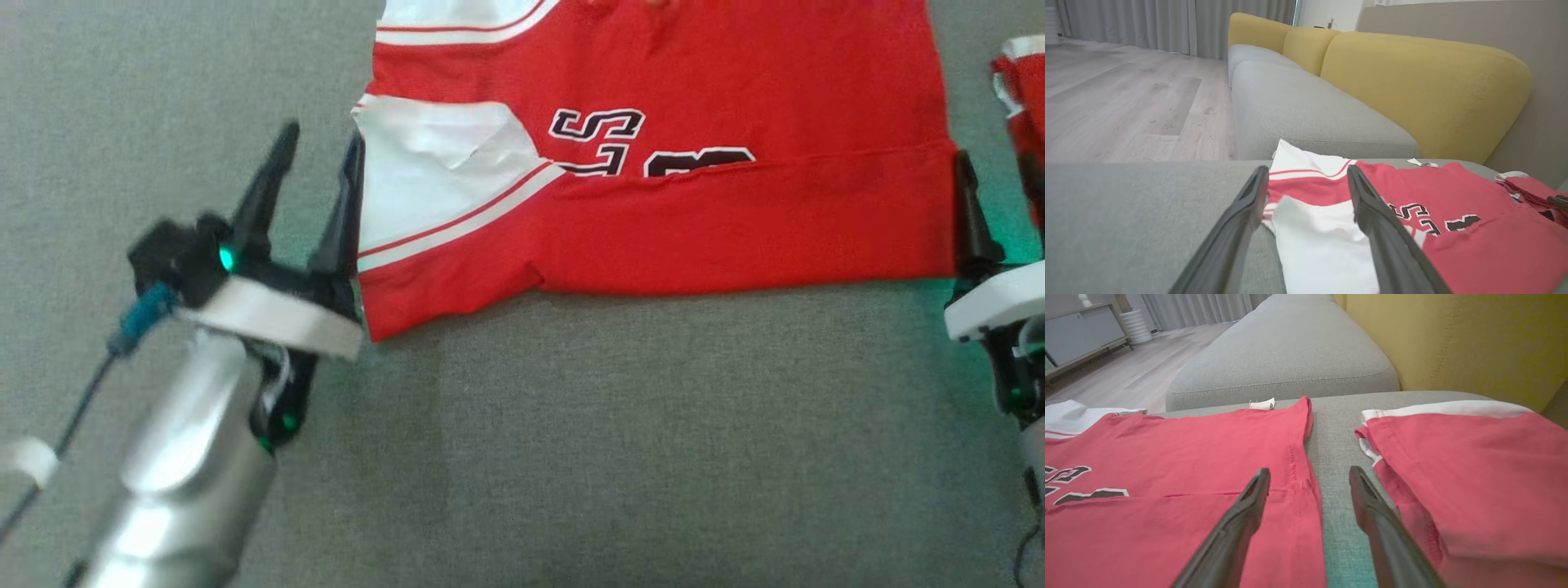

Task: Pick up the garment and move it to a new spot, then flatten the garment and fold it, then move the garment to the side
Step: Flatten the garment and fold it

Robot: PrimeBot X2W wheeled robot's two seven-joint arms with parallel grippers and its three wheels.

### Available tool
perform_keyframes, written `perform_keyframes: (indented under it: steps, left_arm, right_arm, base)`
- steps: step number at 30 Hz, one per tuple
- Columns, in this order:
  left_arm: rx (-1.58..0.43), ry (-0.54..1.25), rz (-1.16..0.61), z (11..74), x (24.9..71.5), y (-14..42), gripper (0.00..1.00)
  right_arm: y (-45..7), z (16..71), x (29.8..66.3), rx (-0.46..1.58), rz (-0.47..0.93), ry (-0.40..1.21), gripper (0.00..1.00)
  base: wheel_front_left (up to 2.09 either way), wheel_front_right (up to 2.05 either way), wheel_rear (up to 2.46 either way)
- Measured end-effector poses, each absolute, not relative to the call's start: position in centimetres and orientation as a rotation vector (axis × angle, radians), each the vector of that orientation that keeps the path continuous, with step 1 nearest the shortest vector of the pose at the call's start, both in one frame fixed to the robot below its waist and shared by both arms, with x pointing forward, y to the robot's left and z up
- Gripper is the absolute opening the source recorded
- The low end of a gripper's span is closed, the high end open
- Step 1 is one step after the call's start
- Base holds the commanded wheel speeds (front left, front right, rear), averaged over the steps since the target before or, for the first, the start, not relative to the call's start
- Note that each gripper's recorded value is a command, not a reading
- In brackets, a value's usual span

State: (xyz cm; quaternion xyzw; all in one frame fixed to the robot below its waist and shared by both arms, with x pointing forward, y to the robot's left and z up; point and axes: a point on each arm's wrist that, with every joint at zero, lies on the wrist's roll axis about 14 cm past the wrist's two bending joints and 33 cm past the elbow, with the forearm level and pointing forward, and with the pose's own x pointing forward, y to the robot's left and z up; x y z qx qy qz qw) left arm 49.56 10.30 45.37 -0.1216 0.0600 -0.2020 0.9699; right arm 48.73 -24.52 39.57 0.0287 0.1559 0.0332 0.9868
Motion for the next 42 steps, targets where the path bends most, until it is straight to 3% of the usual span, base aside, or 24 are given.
perform_keyframes:
  steps: [8,20,22,27,42]
  left_arm:
    - [-0.321,0.31,-0.28,39.4,42.5,10.4,1.0]
    - [-0.305,0.441,-0.308,36.6,40.8,9.0,1.0]
    - [-0.297,0.464,-0.317,36.3,40.6,8.8,0.75]
    - [-0.291,0.522,-0.375,35.9,39.6,7.6,0.0]
    - [-0.137,0.374,-0.382,39.1,39.9,10.0,0.0]
  right_arm:
    - [-24.5,40.1,47.1,0.091,0.044,0.289,1.0]
    - [-25.3,39.4,45.9,0.097,0.019,0.314,1.0]
    - [-25.3,39.4,45.9,0.095,0.02,0.315,1.0]
    - [-25.3,39.1,45.7,0.091,0.021,0.322,1.0]
    - [-24.4,35.3,43.9,0.085,0.049,0.563,1.0]
  base:
    - [0.0,0.0,0.0]
    - [0.0,0.0,0.0]
    - [0.0,0.0,0.0]
    - [0.0,0.0,0.0]
    - [0.0,0.0,0.0]
